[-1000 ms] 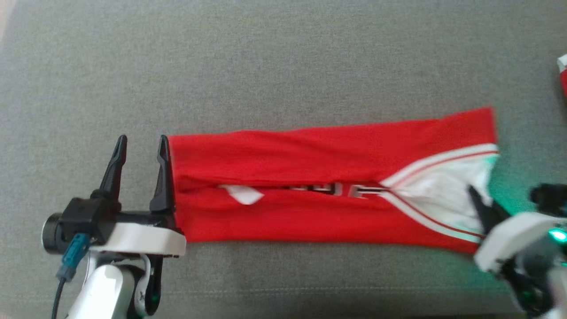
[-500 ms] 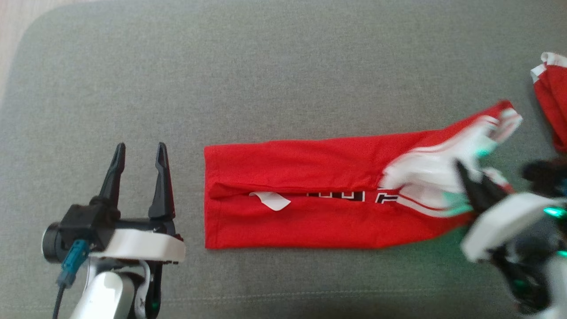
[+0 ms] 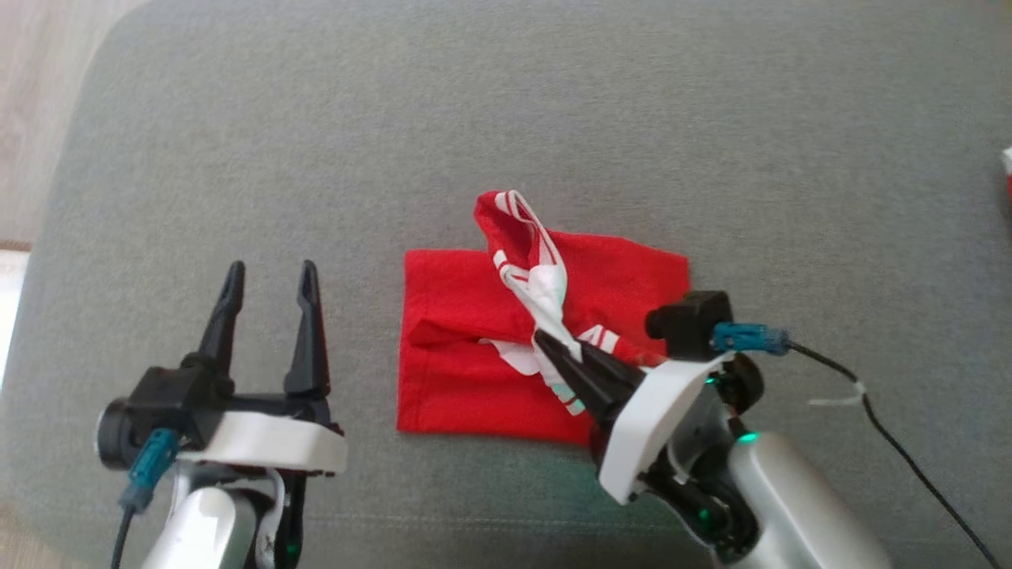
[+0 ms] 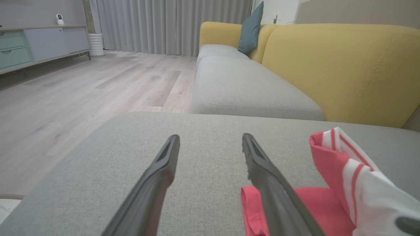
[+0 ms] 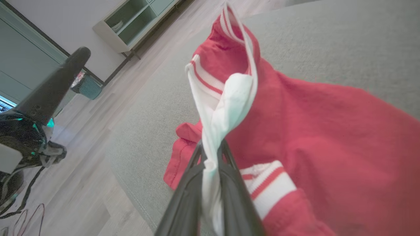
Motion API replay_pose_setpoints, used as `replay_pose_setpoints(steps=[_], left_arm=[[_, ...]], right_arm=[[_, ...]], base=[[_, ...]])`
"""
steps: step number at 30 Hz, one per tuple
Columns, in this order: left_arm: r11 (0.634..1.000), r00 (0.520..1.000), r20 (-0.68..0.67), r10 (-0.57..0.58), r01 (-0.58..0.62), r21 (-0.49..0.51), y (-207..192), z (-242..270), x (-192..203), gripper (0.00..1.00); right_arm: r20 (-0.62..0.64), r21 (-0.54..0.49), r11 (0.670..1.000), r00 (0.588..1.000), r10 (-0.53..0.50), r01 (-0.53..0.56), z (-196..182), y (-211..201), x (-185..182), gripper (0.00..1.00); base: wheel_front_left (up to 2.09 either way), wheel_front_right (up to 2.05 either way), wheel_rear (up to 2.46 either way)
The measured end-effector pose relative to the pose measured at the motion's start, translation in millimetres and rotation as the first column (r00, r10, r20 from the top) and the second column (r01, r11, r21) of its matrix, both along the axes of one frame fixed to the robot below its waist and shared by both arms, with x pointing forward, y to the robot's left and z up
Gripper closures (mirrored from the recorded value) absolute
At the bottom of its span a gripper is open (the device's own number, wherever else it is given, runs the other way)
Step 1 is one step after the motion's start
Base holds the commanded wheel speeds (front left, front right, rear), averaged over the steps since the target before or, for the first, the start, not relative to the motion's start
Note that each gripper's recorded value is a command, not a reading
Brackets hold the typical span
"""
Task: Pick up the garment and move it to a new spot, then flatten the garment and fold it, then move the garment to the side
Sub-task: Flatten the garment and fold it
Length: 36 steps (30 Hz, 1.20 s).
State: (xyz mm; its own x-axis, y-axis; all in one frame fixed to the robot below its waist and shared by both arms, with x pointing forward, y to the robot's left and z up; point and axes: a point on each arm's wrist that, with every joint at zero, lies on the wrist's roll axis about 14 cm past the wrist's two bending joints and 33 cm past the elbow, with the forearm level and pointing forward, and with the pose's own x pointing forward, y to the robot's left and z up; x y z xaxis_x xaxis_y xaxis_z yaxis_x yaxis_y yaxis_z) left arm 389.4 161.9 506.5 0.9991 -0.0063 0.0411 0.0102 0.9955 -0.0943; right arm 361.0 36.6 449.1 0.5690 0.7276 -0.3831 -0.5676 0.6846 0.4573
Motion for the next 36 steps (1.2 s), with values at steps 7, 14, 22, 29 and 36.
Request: replay_pose_setpoints(steps=[7,14,22,29,36], left_arm=[[1.0,0.999,-0.033,0.021,-0.022,-0.006,5,-12,1,0.0],[1.0,0.999,-0.041,0.029,-0.029,-0.002,8,-16,2,0.0],[1.0,0.999,-0.035,0.007,-0.007,-0.001,2,-15,6,0.0],[1.0,1.0,-0.018,-0.021,0.021,0.004,-7,-10,11,0.0],[0.999,0.999,0.004,-0.048,0.048,0.008,-16,-2,15,0.0]], right_arm=[[-0.039,0.102,0.994,0.998,0.052,-0.048,-11,32,3,1.0],[-0.036,0.156,0.986,0.998,0.058,-0.052,-16,46,7,0.0],[0.247,0.359,0.933,0.967,-0.065,-0.029,67,49,38,0.0],[0.405,0.364,0.921,0.867,-0.291,0.139,100,-15,79,0.0],[0.422,0.186,0.864,0.756,-0.501,0.468,60,-141,82,0.0]], base=[[0.0,0.0,0.0],[0.0,0.0,0.0],[0.0,0.0,0.0],[0.0,0.0,0.0],[0.0,0.0,0.0]])
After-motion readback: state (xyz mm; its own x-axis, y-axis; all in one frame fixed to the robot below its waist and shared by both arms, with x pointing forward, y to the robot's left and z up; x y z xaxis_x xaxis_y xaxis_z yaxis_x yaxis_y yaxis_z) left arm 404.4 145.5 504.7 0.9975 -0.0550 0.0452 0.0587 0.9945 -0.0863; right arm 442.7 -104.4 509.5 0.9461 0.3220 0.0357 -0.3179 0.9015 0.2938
